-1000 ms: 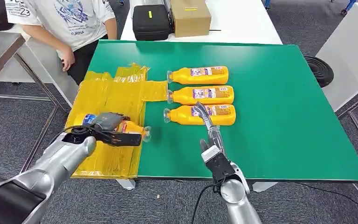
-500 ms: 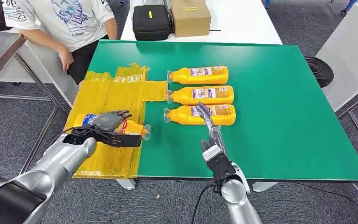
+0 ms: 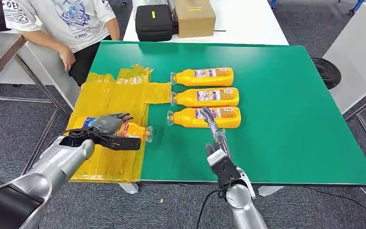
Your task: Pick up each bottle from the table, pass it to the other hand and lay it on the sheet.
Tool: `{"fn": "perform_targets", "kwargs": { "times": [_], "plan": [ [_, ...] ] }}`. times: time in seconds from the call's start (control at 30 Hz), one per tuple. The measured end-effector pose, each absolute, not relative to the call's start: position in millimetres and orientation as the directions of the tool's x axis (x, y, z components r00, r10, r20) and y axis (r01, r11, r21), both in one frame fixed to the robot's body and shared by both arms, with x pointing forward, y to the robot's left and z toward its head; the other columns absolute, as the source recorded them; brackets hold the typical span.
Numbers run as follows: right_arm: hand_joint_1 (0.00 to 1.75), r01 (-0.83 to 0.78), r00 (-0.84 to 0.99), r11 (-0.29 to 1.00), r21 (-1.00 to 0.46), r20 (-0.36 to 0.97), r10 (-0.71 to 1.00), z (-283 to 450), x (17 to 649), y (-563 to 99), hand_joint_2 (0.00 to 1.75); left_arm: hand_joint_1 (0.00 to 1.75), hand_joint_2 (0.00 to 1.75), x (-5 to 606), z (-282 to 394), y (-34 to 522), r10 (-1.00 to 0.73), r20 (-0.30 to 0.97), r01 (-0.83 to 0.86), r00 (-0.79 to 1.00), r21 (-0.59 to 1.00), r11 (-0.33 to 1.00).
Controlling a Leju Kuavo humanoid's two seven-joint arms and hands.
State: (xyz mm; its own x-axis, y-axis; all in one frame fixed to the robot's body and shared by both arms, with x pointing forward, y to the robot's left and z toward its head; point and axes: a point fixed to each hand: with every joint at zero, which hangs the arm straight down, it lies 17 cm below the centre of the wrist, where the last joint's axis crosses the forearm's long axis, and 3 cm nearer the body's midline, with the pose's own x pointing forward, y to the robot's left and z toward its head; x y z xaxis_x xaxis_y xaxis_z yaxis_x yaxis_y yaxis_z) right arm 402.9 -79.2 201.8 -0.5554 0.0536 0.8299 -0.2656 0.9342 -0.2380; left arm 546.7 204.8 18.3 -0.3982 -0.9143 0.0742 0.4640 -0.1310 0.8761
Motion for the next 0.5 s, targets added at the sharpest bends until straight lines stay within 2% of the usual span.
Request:
{"fn": "perform_targets", "kwargs": {
  "times": [0.2, 0.5],
  "plan": [
    [0.0, -0.266, -0.549, 0.937, -0.226, 0.834, 0.045, 200.5, 402.4, -80.4, 0.0, 0.0, 1.75, 553.7, 36.7, 202.6, -0.894, 0.105, 0.417, -0.436, 0.904, -0.097],
    [0.0, -0.333, -0.508, 0.938, -0.098, 0.857, -0.091, 202.9, 400.6, -86.7, 0.0, 0.0, 1.75, 559.2, 66.1, 180.8, -0.852, 0.103, 0.347, -0.513, 0.933, -0.096]
  ]
}}
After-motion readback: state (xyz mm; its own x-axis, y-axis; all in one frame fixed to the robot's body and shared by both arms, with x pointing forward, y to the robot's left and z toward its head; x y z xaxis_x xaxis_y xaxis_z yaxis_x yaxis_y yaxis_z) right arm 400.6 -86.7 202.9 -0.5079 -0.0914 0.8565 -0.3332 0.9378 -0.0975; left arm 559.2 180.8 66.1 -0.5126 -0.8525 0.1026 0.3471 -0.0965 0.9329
